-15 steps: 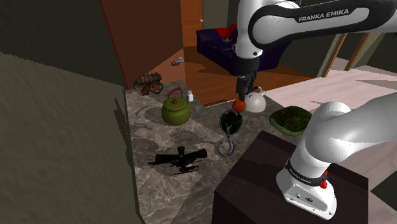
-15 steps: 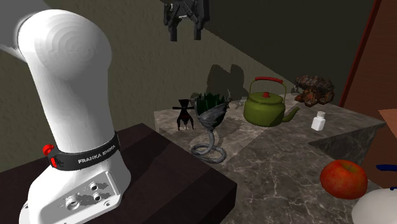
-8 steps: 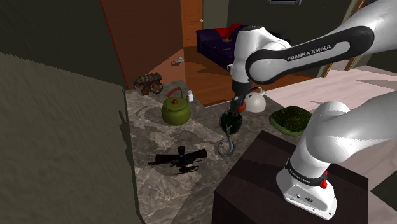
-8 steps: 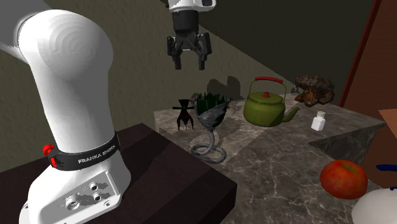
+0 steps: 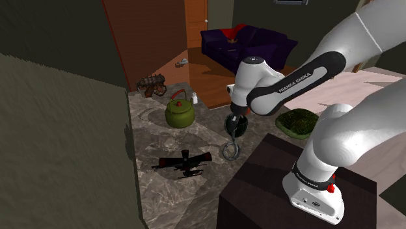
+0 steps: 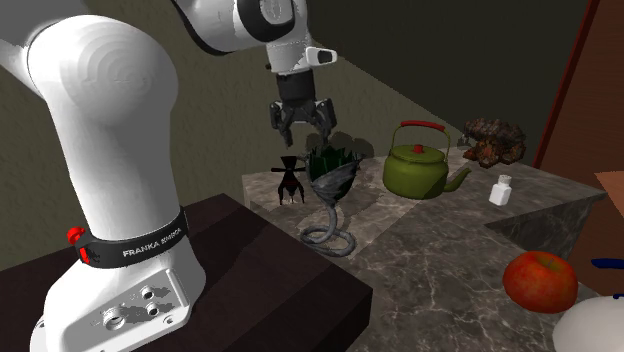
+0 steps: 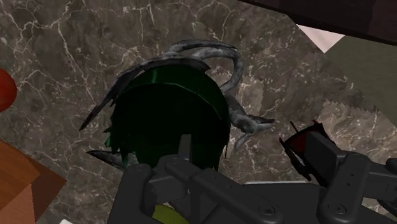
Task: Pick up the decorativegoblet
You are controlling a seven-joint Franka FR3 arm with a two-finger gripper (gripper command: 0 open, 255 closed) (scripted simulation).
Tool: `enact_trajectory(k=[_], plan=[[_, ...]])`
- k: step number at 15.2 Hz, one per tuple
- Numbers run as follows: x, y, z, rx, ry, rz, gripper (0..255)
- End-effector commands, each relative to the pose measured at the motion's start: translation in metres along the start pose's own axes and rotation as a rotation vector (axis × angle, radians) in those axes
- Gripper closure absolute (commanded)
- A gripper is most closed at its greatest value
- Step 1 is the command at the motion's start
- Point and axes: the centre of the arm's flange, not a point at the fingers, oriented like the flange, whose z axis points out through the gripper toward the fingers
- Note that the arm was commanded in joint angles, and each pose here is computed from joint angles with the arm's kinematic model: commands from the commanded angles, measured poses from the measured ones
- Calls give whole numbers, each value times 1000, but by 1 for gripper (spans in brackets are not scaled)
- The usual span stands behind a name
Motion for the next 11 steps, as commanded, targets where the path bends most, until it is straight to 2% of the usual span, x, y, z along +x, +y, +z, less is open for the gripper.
enact_trajectory(k=[1,5,8,9,11], plan=[[-1,-2,13,-1,8,-4,0],[-4,-5,34,-1,8,-4,0],[-4,-5,37,-1,8,-4,0],[-4,-5,37,-1,8,-4,255],[-4,-5,37,-1,8,-4,255]])
